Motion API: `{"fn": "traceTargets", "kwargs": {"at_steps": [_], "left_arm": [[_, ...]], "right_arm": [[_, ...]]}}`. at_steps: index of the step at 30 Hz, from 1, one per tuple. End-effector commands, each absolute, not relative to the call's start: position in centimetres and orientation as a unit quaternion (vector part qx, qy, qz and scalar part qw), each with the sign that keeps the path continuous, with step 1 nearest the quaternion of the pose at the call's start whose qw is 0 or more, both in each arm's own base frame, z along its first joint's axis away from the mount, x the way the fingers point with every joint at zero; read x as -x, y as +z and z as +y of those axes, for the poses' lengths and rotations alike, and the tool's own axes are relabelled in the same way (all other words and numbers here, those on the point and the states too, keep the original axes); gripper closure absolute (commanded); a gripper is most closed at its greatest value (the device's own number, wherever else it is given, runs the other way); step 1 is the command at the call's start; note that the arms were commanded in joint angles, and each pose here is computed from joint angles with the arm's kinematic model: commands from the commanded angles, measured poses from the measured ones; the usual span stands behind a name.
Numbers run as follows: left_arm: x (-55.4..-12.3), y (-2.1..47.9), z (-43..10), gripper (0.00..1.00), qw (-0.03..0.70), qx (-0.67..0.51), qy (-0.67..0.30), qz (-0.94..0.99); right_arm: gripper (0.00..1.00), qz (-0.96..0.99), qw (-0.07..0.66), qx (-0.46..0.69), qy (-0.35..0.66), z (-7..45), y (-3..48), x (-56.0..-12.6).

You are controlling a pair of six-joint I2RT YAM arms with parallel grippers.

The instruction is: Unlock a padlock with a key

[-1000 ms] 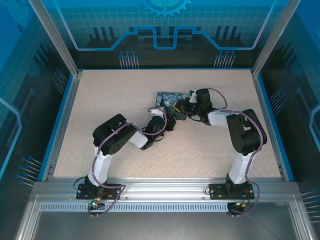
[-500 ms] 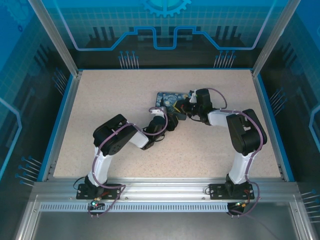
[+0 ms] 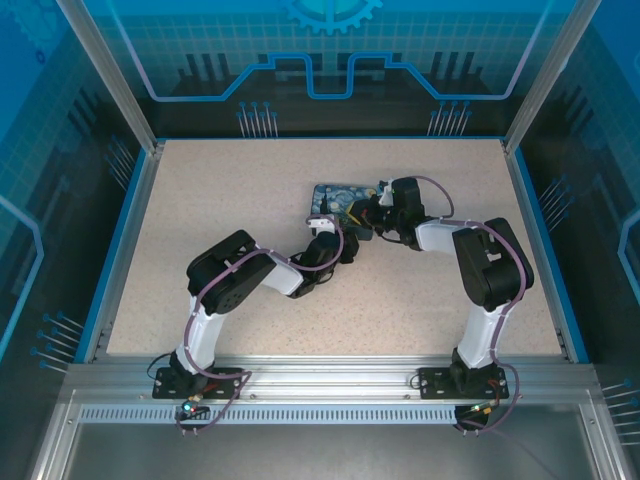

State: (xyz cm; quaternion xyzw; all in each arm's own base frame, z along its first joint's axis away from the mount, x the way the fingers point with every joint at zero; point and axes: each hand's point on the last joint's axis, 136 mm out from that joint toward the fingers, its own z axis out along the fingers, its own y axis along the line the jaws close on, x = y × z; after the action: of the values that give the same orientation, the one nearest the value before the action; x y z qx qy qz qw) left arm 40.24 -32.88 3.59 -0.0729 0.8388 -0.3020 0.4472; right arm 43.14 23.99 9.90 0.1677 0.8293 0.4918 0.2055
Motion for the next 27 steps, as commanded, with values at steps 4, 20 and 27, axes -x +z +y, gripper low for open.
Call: {"fn": "traceTargets", "kwargs": {"at_steps": [4,20,27], "left_arm": [[-40.4,3.7,-32.6,0.71,0.458,0.07,-0.285,0.839],[-39.9,8.1,-33.9,1.0,0.451,0.058,-0.354,0.817],[-39.0,10.3,-34.4,1.0,0.395,0.075,-0.433,0.807]], "right_arm": [[1.0,0.838,0.182,-0.183,0.48,23.3,7.7,-42.9],[1.0,0.835,0.184,-0.184,0.484,23.4,8.1,-43.1],[1.0,0.827,0.197,-0.171,0.498,23.5,10.6,-43.9]]}}
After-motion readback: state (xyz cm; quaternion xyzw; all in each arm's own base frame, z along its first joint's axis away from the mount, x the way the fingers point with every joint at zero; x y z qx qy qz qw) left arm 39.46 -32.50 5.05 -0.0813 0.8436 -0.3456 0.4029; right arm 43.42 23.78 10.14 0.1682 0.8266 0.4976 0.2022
